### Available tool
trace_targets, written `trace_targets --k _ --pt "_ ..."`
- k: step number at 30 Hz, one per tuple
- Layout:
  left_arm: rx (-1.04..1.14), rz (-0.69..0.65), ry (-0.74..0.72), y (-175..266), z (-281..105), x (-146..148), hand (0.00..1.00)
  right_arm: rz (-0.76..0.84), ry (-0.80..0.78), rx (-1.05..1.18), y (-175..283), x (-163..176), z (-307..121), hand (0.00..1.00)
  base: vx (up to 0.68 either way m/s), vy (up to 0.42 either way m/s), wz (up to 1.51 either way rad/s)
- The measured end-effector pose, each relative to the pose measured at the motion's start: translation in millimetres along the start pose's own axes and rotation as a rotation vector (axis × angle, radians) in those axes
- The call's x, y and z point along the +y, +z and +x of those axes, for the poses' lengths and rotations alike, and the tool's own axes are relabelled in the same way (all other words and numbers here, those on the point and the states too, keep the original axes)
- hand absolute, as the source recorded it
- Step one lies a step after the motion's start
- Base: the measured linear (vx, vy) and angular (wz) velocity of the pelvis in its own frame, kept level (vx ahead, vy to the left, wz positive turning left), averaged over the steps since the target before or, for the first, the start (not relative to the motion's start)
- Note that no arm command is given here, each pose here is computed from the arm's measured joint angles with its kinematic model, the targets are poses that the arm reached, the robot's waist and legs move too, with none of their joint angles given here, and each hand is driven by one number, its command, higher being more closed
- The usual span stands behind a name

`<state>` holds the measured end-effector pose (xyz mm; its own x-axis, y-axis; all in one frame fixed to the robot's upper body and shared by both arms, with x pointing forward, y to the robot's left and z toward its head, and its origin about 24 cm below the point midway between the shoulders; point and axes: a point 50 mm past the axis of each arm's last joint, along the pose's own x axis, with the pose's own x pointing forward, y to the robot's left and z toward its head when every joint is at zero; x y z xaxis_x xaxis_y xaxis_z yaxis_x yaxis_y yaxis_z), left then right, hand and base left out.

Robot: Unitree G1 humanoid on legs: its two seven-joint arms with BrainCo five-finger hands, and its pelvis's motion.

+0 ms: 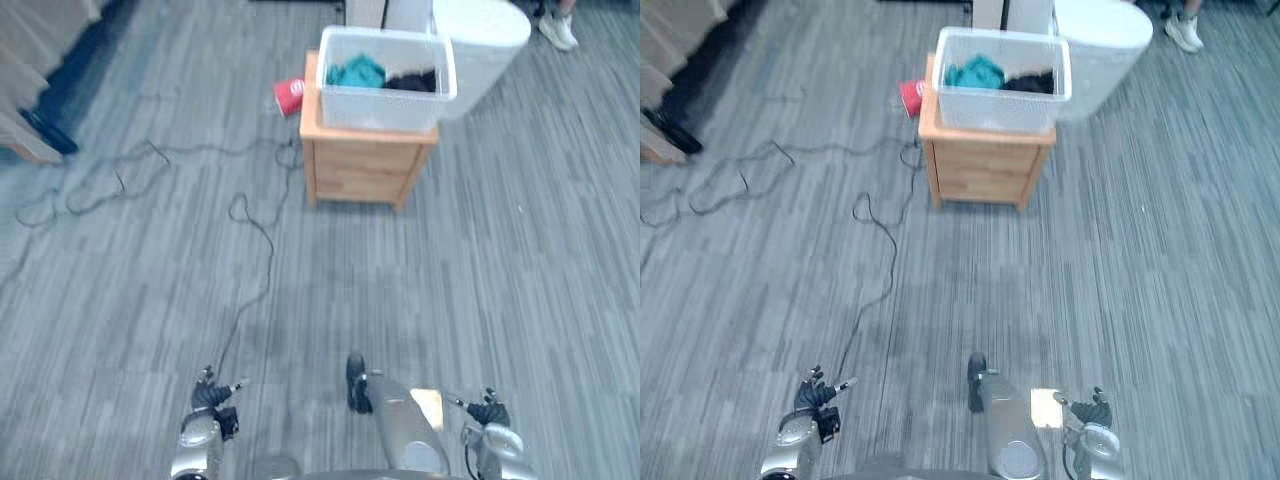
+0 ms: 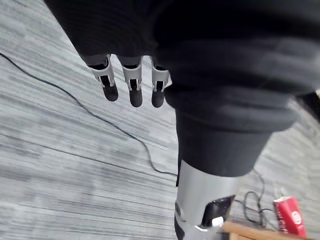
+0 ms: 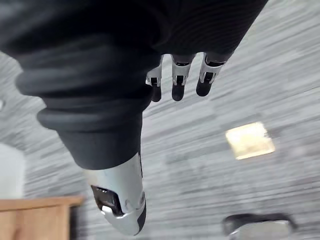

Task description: Pick up the laundry basket with both hands and put the clothes into the washing machine.

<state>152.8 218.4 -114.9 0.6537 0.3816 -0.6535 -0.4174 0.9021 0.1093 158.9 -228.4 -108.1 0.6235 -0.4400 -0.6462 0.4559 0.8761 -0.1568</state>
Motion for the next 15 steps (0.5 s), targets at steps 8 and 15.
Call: trace_targets --k 8,15 --pt "0.066 0.018 0.023 -23.4 -11.2 10.4 0.0 0.016 -0.047 0.034 -12.2 -14.0 -4.6 0.0 0.59 0.166 -0.68" --pt "0.047 0.069 -0.049 -12.0 -4.4 -9.0 0.0 -0.008 0.042 0.084 -27.1 16.5 -15.6 0.0 0.58 0.184 -0.23"
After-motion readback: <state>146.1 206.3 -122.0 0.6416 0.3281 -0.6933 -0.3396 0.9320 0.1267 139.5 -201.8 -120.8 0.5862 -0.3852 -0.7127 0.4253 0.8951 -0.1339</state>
